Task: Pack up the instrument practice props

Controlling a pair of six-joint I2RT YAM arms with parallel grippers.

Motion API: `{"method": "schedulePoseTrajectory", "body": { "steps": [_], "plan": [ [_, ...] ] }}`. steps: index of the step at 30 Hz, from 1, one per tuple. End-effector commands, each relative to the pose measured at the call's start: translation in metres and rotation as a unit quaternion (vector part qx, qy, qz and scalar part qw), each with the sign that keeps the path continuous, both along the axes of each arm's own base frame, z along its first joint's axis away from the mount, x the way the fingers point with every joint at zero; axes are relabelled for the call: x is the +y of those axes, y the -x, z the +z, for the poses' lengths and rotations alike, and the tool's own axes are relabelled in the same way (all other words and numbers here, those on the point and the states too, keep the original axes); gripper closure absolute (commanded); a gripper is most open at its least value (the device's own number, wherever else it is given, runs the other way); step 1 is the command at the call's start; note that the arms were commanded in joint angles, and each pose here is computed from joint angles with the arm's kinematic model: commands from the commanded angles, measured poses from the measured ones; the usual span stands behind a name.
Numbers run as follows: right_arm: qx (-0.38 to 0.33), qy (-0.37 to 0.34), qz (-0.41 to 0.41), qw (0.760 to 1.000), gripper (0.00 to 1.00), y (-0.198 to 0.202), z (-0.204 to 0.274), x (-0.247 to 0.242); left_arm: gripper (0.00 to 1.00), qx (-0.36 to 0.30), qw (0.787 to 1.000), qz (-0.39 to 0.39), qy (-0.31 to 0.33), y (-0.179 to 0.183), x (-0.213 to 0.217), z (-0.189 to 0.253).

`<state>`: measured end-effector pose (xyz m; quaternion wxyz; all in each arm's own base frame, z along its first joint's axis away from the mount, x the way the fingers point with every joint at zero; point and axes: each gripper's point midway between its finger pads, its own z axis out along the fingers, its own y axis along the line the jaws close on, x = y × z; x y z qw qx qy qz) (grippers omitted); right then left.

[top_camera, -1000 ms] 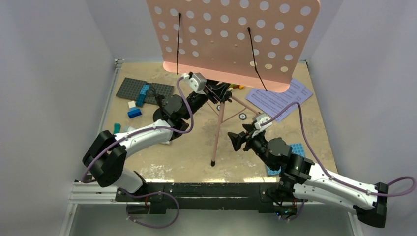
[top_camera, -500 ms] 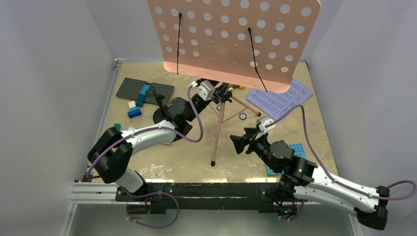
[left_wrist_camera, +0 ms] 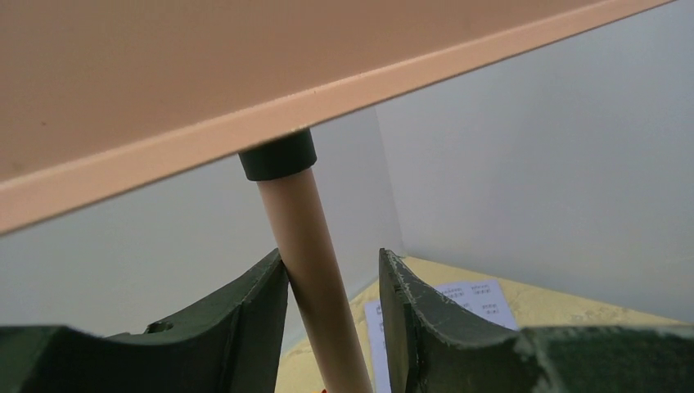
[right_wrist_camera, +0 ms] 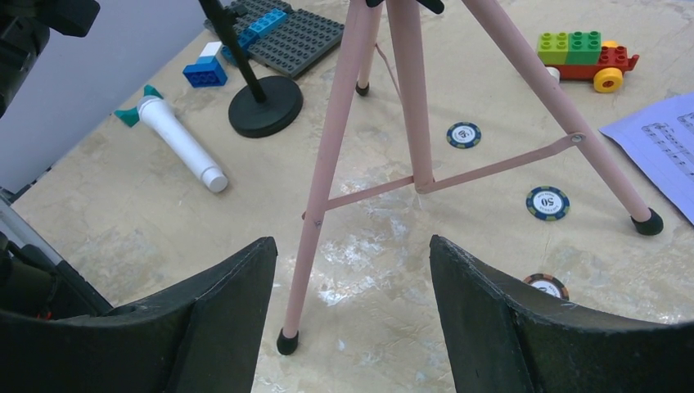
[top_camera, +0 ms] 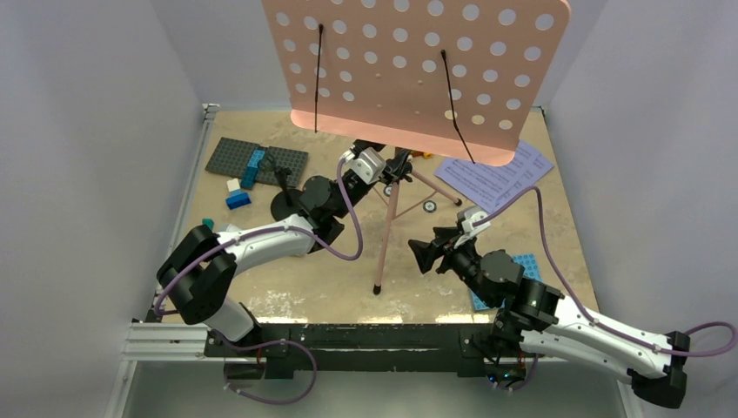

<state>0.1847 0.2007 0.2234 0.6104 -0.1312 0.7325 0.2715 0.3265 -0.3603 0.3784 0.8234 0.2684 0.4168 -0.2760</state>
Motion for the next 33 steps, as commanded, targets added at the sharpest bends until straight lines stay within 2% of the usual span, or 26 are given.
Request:
{"method": "schedulePoseTrajectory", "body": {
  "steps": [1, 6, 14, 20, 24, 33],
  "plan": [
    [0.007, -0.013, 0.005, 1.000, 0.27, 0.003, -0.002, 0.002, 0.51, -0.070, 0.996, 0.000, 0.050, 0.020, 0.007, 0.054],
    [0.011, -0.014, 0.005, 1.000, 0.27, 0.003, -0.005, 0.002, 0.52, -0.078, 0.995, 0.002, 0.062, 0.023, 0.011, 0.065],
    [0.013, -0.017, 0.007, 1.000, 0.27, 0.003, -0.005, 0.003, 0.67, -0.078, 0.995, 0.005, 0.057, 0.019, 0.007, 0.072],
    [0.015, -0.020, 0.008, 1.000, 0.28, 0.004, -0.005, 0.002, 0.66, -0.066, 0.996, 0.003, 0.057, 0.016, 0.003, 0.067],
    [0.018, -0.019, 0.008, 1.000, 0.28, 0.005, -0.006, 0.003, 0.98, -0.059, 0.997, 0.006, 0.050, 0.013, 0.001, 0.062],
    [0.023, -0.014, 0.009, 1.000, 0.27, 0.006, -0.007, 0.001, 1.00, 0.003, 1.000, 0.000, 0.031, 0.009, 0.001, 0.018]
  ]
}}
